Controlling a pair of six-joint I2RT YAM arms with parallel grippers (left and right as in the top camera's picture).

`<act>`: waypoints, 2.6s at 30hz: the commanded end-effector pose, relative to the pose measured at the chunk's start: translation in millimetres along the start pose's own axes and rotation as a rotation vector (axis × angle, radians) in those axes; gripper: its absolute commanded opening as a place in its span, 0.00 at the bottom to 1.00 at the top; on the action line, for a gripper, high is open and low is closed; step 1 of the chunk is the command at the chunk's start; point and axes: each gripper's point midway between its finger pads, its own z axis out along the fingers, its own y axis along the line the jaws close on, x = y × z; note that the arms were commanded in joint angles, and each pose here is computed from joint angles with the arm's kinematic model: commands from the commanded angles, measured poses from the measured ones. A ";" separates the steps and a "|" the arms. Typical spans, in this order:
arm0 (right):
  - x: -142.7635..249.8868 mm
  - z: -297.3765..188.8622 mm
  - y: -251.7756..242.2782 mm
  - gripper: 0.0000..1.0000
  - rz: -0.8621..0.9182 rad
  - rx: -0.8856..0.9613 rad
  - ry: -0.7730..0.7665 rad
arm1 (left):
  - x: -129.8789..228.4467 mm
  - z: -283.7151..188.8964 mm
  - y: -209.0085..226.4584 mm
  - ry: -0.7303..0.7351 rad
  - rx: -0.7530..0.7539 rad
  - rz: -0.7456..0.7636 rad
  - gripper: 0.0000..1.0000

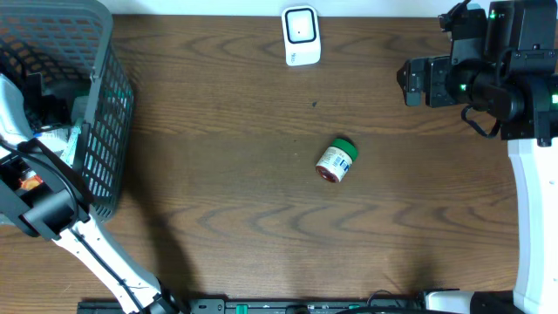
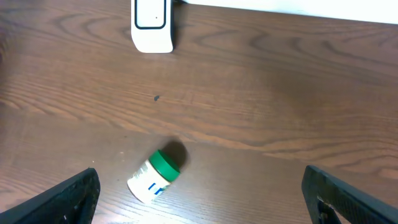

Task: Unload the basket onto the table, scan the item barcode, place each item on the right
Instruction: 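Reach the left gripper into the basket and grasp the white-blue tub, then carry the tub to the table and set it left of the jar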

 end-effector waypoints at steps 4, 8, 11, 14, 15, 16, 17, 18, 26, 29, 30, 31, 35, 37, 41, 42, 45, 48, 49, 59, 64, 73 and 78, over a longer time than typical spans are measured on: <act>-3.6 -3.1 3.5 0.99 -0.019 -0.006 -0.013 | 3.2 3.4 -5.4 0.009 0.031 -0.031 0.79; -3.6 -3.1 3.4 0.99 -0.019 -0.006 -0.013 | -13.4 -30.2 2.4 -0.083 0.005 -0.037 0.74; -3.6 -3.1 3.4 0.99 -0.019 -0.006 -0.013 | -26.9 -61.6 9.0 -0.177 -0.020 -0.045 0.74; -3.6 -3.1 3.5 0.99 -0.019 -0.006 -0.013 | -38.9 -98.5 15.6 -0.279 -0.047 -0.059 0.74; -3.6 -3.1 3.4 0.99 -0.019 -0.006 -0.013 | -42.2 -110.9 17.7 -0.312 -0.056 -0.062 0.74; -3.6 -3.1 3.4 0.99 -0.019 -0.006 -0.013 | -45.8 -126.2 20.1 -0.353 -0.066 -0.065 0.74; -3.6 -3.1 3.5 0.99 -0.019 -0.006 -0.013 | -48.8 -140.2 22.1 -0.390 -0.075 -0.075 0.74; -3.6 -3.1 3.5 0.99 -0.019 -0.006 -0.013 | -52.2 -157.2 24.6 -0.436 -0.084 -0.090 0.74; -3.6 -3.1 3.4 0.99 -0.019 -0.006 -0.013 | -45.8 -308.1 21.2 -0.784 -0.100 -0.221 0.73; -3.6 -3.1 3.4 0.99 -0.019 -0.006 -0.013 | -33.2 -355.4 -4.4 -0.881 -0.035 -0.223 0.73; -3.6 -3.1 3.4 0.99 -0.019 -0.006 -0.013 | -28.2 -370.9 -22.0 -0.911 0.017 -0.193 0.73; -3.6 -3.1 3.5 0.99 -0.019 -0.006 -0.013 | -22.9 -383.0 -40.0 -0.930 0.069 -0.154 0.73; -3.6 -3.1 3.5 0.99 -0.019 -0.006 -0.013 | 10.7 -407.6 -121.1 -0.900 0.287 -0.026 0.73; -3.6 -3.1 3.4 0.99 -0.019 -0.006 -0.013 | 31.0 -402.5 -161.2 -0.816 0.370 0.022 0.73; -3.7 -3.1 3.5 0.99 -0.019 -0.006 -0.013 | 68.4 -372.7 -243.0 -0.612 0.474 0.180 0.73; -3.6 -3.1 3.5 0.99 -0.019 -0.006 -0.013 | 76.1 -363.8 -260.7 -0.567 0.488 0.222 0.73; -3.6 -3.1 3.4 0.99 -0.019 -0.006 -0.013 | 107.2 -322.1 -325.6 -0.389 0.516 0.380 0.73; -3.6 -3.1 3.5 0.99 -0.019 -0.006 -0.013 | 132.5 -285.2 -368.8 -0.253 0.511 0.487 0.73; -3.6 -3.1 3.5 0.99 -0.019 -0.006 -0.013 | 139.6 -274.2 -380.0 -0.216 0.506 0.515 0.73; -3.6 -3.1 3.5 0.99 -0.019 -0.006 -0.013 | 201.5 -182.7 -464.2 0.061 0.430 0.724 0.73; -3.6 -3.1 3.5 0.99 -0.019 -0.006 -0.013 | 220.5 -148.0 -479.9 0.151 0.388 0.764 0.73; -3.7 -3.1 3.4 0.99 -0.019 -0.006 -0.013 | 210.8 -116.9 -508.2 0.128 0.402 0.694 0.73; -3.7 -3.1 3.5 0.99 -0.019 -0.006 -0.013 | 208.1 -115.8 -515.0 0.119 0.411 0.611 0.73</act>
